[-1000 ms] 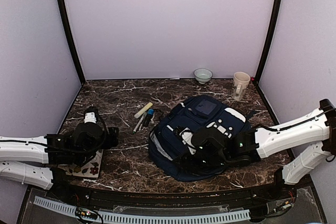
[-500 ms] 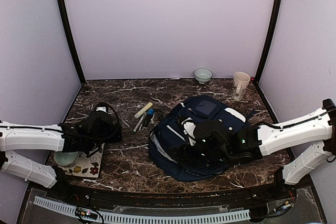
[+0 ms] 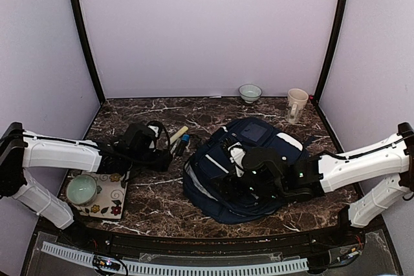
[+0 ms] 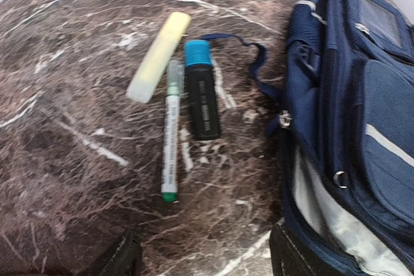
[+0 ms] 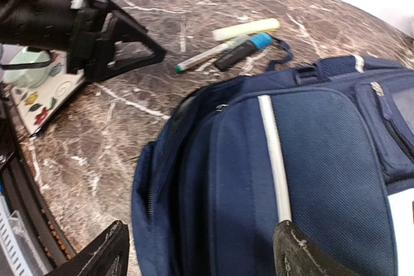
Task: Pack the student bag
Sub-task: Adjust the student bag at the center of the board.
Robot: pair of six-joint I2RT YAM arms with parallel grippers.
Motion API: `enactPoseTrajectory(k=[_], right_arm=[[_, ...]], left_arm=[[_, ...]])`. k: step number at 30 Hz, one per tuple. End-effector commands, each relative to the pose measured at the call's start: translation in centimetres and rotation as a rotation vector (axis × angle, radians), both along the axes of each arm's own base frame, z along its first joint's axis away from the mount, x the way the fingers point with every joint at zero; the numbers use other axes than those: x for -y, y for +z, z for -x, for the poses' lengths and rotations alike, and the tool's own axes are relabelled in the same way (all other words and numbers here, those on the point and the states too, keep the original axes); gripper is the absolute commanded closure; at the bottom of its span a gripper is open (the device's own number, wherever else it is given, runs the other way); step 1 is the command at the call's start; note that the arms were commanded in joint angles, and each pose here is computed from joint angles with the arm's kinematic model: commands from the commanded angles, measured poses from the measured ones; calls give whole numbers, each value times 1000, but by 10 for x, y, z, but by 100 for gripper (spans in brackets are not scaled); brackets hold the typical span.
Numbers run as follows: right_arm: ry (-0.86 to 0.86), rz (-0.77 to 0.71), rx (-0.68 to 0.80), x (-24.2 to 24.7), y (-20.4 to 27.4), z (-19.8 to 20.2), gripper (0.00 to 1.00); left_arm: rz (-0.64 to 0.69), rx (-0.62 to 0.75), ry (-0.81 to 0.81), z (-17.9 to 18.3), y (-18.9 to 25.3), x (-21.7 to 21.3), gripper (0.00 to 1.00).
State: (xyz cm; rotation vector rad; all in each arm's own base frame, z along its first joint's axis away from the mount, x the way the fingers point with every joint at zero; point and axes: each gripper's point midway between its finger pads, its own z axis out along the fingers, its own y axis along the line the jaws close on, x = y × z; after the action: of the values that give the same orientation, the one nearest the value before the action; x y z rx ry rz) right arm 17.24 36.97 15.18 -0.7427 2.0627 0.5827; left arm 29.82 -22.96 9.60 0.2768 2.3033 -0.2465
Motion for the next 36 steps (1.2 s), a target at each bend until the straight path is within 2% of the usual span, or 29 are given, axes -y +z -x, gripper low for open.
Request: enactPoseTrajectory(k=[1,3,7,10,13,19,23,27,31,36], right_arm=[[-215,3,22,32,-3,-26,25],[-346,11,2,56,-10,-35,27],[-453,2,-68,87,-33,-32,27],[-531,30,-99,113,-51,-32,28],[-516,18,-165,121,-72,-31,28],[-486,17,-258,121,-107,-38,29],[-503,19,-282,126,-120,-47,29],[-514,36,-290,135,-130,-59,29],[-529,68,-301,142,-138,-70,30],[-548,84,-285,147,-135,-80,30]], left_arm=[[133,22,-236,6,17,48,32],[144,-3,-280,7,11,59,37],[165,-72,-331,10,-4,76,51],[241,-119,-418,22,-14,94,52],[296,-189,-478,35,-33,106,57],[341,-280,-536,59,-61,117,81],[321,-286,-609,86,-68,133,94],[263,-273,-662,112,-70,143,97],[264,-295,-700,142,-68,147,100],[270,-283,-854,196,-53,183,100]])
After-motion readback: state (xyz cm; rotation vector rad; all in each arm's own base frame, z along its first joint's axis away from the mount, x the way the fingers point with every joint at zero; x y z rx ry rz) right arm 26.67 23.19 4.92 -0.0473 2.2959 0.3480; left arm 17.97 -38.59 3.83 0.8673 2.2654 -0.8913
